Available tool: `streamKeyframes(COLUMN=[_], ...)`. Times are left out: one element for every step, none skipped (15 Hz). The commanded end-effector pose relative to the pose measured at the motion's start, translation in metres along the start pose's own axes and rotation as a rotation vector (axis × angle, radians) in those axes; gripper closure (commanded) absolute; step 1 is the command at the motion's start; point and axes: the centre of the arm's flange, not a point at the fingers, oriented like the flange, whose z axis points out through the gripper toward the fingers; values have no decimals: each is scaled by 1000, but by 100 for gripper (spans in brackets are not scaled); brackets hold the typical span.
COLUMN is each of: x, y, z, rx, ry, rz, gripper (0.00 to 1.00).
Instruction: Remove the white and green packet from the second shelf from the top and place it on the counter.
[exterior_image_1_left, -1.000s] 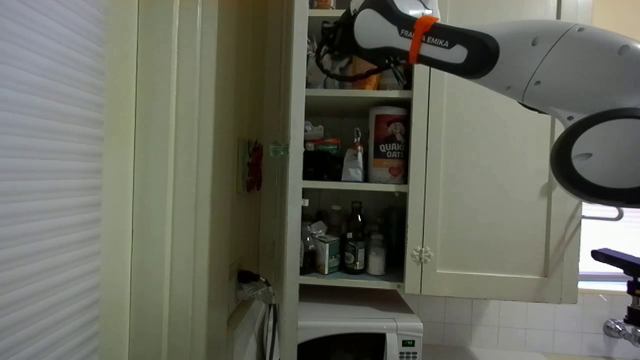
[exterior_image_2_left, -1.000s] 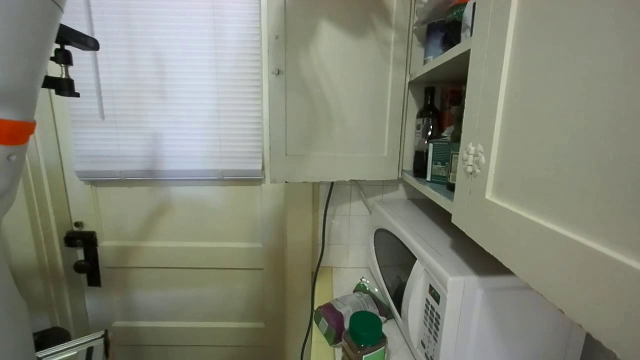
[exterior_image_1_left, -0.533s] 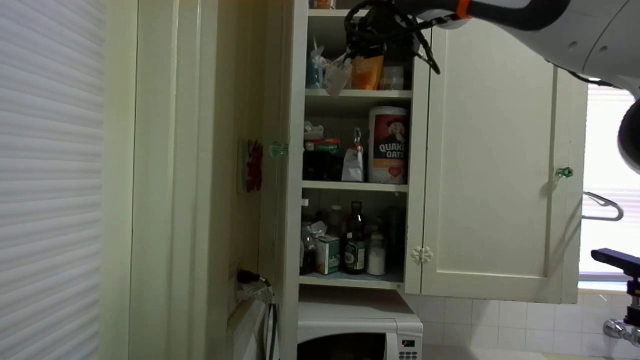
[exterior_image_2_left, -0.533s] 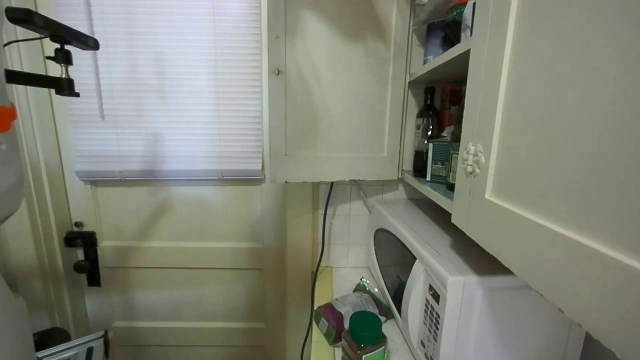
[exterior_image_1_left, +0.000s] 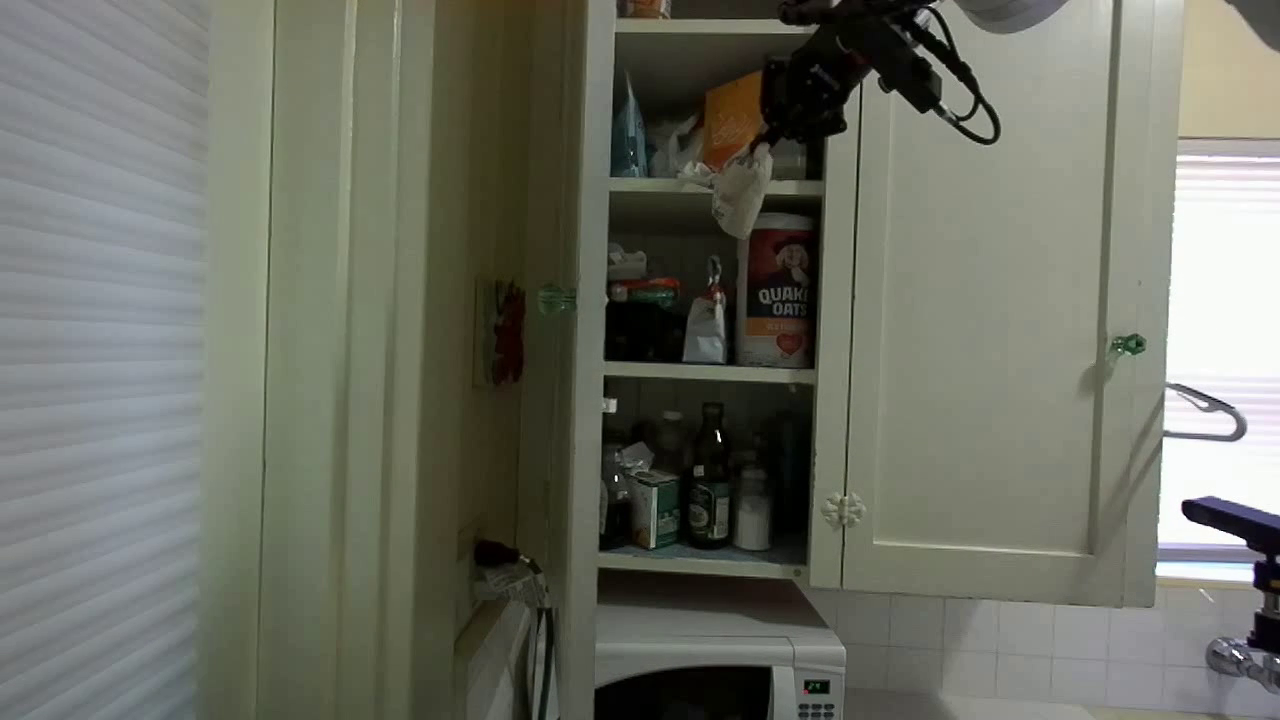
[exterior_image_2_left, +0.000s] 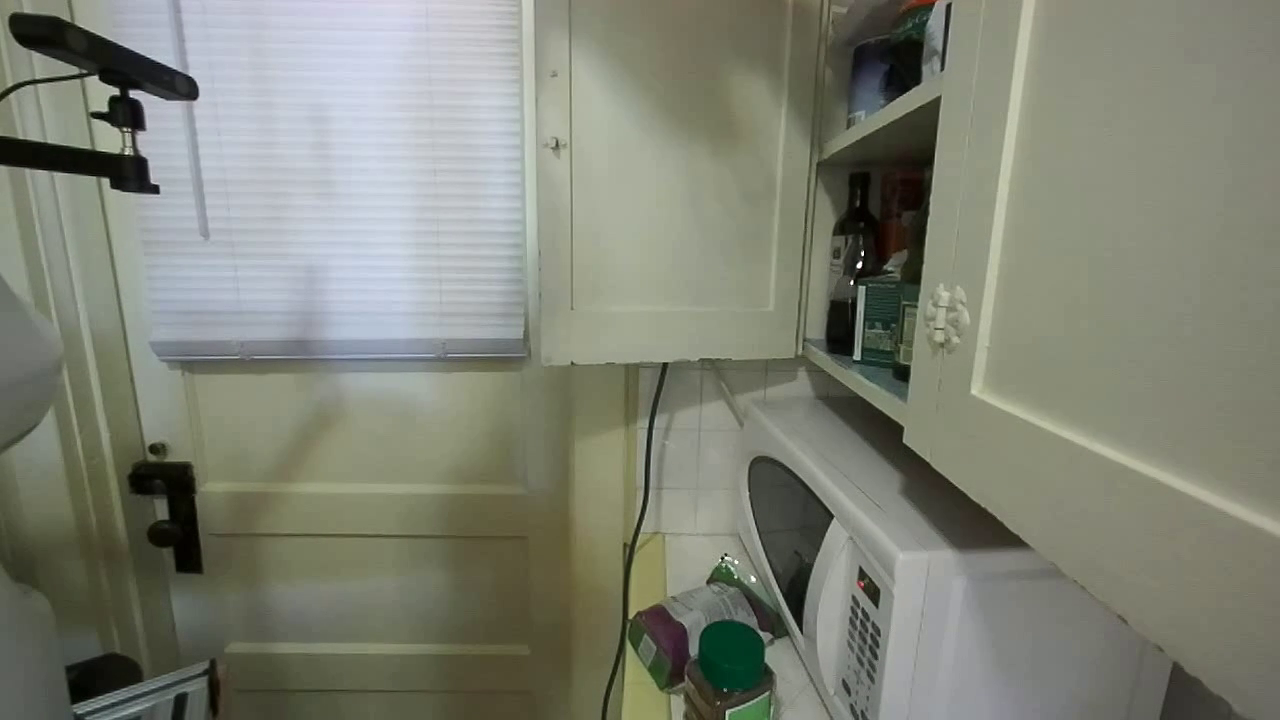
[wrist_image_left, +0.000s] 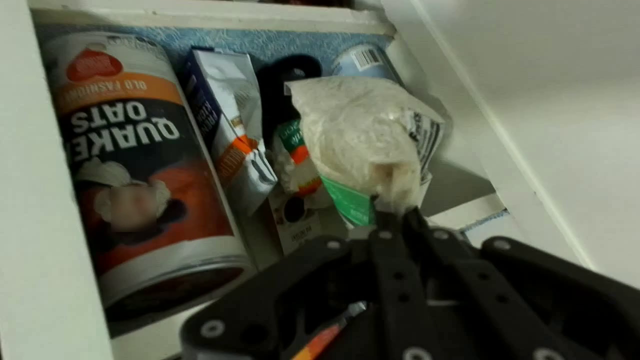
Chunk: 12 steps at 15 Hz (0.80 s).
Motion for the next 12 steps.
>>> streamKeyframes(x=[-67,-74,-82,-91,-100,-110,-122,-133,-146,-160,-175,-190], y=[53,61,69,77,85,92,98,106,111,118,124,131], z=[0,5,8,18,26,37,48,59,71,83,97,107], rx=[3,3,2,9,20,28,24,17,4,-12,-21,-32], ry=[-77,-95,-113,-133,-170,-198,-224,-253,-286,-312,-332,-348], rz=[28,36,37,23,20,5,-8,-25,-38,-54,-61,-68], gripper=[98,98,98,98,98,98,98,98,98,98,98,98])
